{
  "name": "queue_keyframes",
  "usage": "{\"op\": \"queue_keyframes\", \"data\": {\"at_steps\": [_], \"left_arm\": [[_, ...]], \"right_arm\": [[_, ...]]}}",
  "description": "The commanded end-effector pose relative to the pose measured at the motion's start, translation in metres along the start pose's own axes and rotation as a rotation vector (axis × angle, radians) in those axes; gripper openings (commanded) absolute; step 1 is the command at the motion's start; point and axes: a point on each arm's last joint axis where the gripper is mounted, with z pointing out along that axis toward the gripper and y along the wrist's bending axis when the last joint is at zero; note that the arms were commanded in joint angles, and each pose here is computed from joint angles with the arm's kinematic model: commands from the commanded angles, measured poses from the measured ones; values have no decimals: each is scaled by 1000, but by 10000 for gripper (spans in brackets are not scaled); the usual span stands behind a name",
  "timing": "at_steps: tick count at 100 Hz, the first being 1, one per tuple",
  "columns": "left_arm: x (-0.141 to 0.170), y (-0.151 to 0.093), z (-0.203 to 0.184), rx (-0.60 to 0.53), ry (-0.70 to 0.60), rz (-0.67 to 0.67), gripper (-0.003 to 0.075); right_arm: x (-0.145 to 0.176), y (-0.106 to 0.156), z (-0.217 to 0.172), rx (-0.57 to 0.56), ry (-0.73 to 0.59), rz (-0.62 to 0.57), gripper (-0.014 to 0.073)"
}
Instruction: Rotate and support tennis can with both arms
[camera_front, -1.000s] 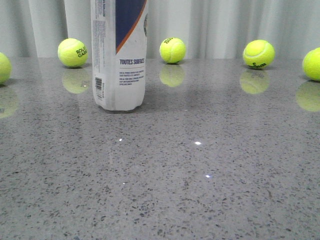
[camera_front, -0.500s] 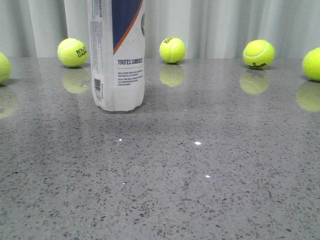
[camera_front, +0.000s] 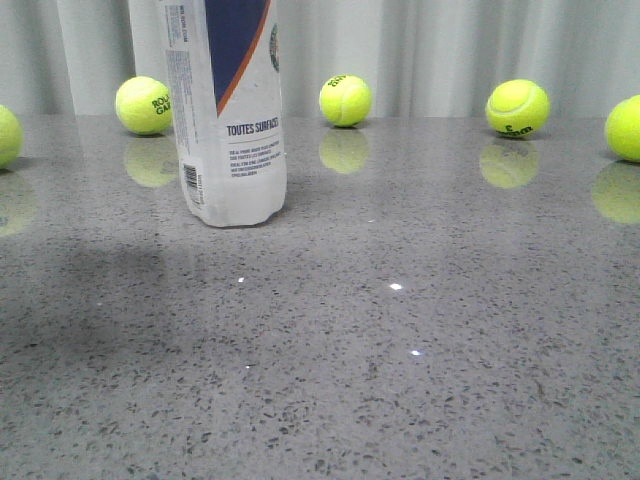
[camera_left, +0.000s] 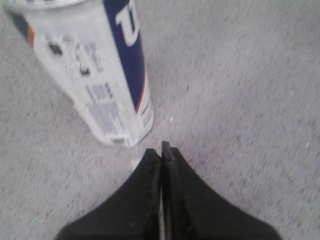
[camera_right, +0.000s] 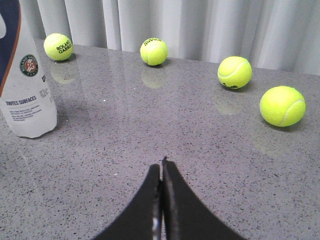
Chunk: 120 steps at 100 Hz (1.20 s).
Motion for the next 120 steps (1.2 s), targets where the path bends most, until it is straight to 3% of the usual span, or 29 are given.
{"op": "queue_keyframes", "data": {"at_steps": [1,15,34,44,65,100,120], "left_arm": [[-5,2,-10,-25,-76,-4,-19],[4,11,-10,-63,-55,-114,-18],[7,18,-20,-133,-96,-65,-19],[8,23,-21,-200,-191,28,-19],[26,34,-28,-273,-403,-44,-19],[92,45,-53,-469,-494,-199,-19],[150,37,-51,-582,-541,-260,-19]], "right_arm": [[-14,-1,-2,15,-92,5,-67],[-14,-1,-2,15,-92,5,-67],[-14,-1,-2,15,-92,5,-67],[-14,-1,-2,15,-92,5,-67],[-14,-1,-2,15,-92,5,-67],[-14,-1,-2,15,-92,5,-67],[-14,-1,-2,15,-92,5,-67]]}}
